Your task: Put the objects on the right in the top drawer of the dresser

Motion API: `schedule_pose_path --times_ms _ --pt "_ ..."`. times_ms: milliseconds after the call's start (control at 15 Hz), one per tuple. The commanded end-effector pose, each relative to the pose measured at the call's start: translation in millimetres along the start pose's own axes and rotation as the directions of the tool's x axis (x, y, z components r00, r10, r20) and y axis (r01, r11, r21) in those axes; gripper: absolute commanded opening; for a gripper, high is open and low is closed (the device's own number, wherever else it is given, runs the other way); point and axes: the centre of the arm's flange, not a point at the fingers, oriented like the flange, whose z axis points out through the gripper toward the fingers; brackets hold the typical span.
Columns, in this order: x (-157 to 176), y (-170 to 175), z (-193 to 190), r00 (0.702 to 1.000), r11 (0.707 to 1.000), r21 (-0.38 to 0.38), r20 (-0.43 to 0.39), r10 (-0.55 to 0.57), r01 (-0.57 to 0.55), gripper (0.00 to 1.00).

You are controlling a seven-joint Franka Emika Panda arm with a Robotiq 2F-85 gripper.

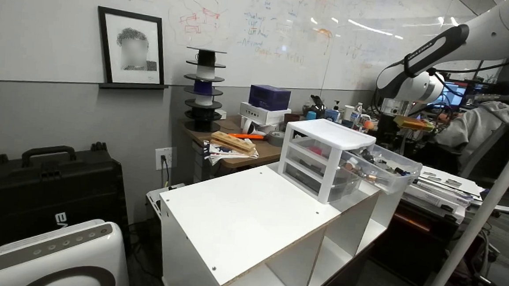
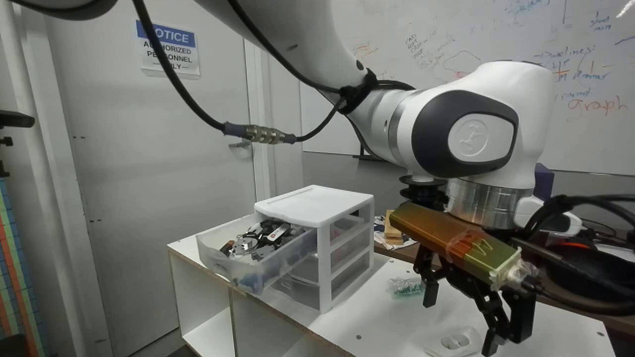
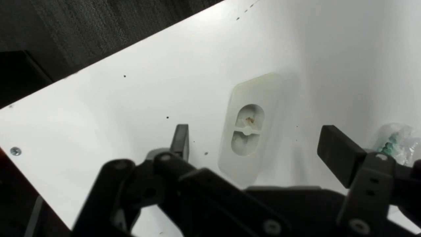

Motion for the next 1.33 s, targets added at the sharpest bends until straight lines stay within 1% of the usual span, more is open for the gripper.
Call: schedule_pose_path --times_ms 0,133,200,267,333,400,533,667,733,867,933,1067,1267 --pt "6.6 1.6 10.4 1.000 0.999 -0.037 -0.029 0.003 -0.004 1.00" --pt "7.0 5.5 15.2 0.999 0.999 -0.053 -0.036 0.004 -0.006 1.00" --pt "6.3 6.6 16.1 0.999 0.998 -0.059 -0.041 0.004 -0.006 0.75" --pt "6.4 7.2 16.6 0.999 0.998 -0.061 -0.045 0.003 -0.006 0.73" --pt "6.2 6.4 16.8 0.999 0.998 -0.061 -0.050 -0.002 -0.002 0.66" --pt "5.9 4.9 16.1 0.999 0.998 -0.060 -0.053 -0.007 0.004 0.56" --pt "5.5 1.2 15.5 0.998 0.998 -0.059 -0.058 -0.015 0.011 0.40" --pt "6.0 -2.5 16.9 0.998 0.998 -0.059 -0.064 -0.027 0.023 0.27" --pt "5.8 -4.2 18.0 0.997 0.998 -0.060 -0.066 -0.033 0.029 0.18" --pt "5.9 -5.4 20.7 0.997 0.997 -0.062 -0.069 -0.042 0.037 0.13" --pt "5.3 -5.2 21.2 0.997 0.997 -0.063 -0.067 -0.044 0.040 0.15" --pt "2.9 -4.8 21.4 0.997 0.997 -0.059 -0.056 -0.044 0.041 0.14" --pt "-0.2 -6.1 12.2 0.998 0.998 -0.043 -0.040 -0.040 0.038 0.10"
